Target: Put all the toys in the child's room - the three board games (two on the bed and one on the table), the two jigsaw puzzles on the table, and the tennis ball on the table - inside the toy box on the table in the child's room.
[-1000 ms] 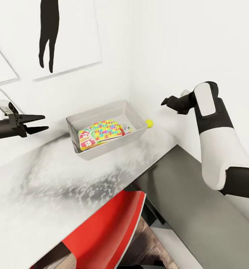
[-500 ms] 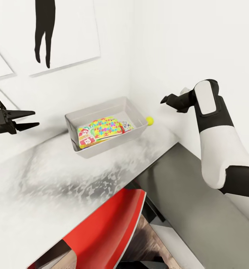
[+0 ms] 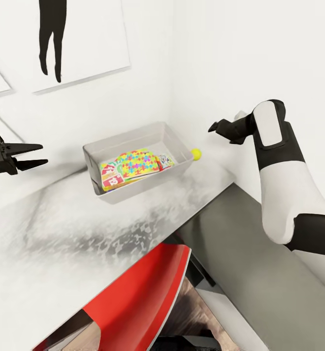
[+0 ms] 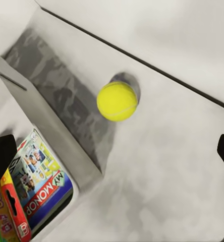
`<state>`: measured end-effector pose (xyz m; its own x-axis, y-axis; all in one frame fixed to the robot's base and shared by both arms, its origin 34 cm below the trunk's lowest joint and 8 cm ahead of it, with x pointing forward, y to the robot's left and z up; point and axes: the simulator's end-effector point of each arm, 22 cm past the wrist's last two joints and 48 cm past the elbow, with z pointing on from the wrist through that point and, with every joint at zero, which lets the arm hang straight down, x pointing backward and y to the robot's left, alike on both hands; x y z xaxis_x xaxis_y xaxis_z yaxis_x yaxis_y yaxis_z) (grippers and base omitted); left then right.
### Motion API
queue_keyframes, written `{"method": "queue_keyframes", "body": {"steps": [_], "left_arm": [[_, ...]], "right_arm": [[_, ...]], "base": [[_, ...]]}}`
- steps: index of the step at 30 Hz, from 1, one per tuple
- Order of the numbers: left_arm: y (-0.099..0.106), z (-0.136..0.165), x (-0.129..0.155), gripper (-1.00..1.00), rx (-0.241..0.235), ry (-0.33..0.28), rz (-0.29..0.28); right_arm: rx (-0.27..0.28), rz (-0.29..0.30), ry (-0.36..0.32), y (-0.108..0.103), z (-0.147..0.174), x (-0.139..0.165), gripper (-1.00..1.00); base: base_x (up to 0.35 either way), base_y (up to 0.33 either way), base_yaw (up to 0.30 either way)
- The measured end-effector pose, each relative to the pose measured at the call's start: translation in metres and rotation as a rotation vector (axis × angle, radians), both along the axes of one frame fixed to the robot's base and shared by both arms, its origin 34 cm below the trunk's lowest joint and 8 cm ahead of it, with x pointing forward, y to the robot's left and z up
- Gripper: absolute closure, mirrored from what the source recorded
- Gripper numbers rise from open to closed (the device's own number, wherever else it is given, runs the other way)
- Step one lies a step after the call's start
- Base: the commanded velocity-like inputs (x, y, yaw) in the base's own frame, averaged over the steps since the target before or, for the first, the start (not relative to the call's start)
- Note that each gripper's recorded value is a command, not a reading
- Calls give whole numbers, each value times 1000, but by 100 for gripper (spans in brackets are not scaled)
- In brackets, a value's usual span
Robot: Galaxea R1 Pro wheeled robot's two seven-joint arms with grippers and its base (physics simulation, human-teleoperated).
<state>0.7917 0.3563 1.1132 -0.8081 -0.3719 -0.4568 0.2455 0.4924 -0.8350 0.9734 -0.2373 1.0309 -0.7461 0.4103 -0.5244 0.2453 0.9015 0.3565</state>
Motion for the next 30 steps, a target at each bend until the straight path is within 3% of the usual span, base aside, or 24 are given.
{"method": "queue_keyframes", "body": {"steps": [13, 18, 23, 25, 27, 28, 30], "left_arm": [[53, -18, -5, -100, 124, 61, 69], [54, -59, -17, -100, 174, 158, 50], [59, -108, -34, -100, 320, 235, 6], [68, -126, -40, -100, 414, 253, -9], [75, -137, -43, -100, 479, 261, -19], [84, -146, -45, -100, 541, 267, -26], [93, -154, -48, -100, 603, 272, -33]], "right_arm": [[-1, 1, 16, 0, -15, 2, -100], [-2, 1, 24, 0, -22, 2, -100], [-4, 1, 33, 0, -29, 2, -100], [-4, 1, 36, 0, -32, 2, -100], [-5, 1, 39, 0, -35, 2, -100], [-6, 0, 41, 0, -36, 2, -100], [-7, 0, 44, -1, -39, 2, -100]], "base": [[0, 0, 0], [0, 0, 0], [0, 0, 0], [0, 0, 0], [0, 0, 0], [0, 0, 0], [0, 0, 0]]}}
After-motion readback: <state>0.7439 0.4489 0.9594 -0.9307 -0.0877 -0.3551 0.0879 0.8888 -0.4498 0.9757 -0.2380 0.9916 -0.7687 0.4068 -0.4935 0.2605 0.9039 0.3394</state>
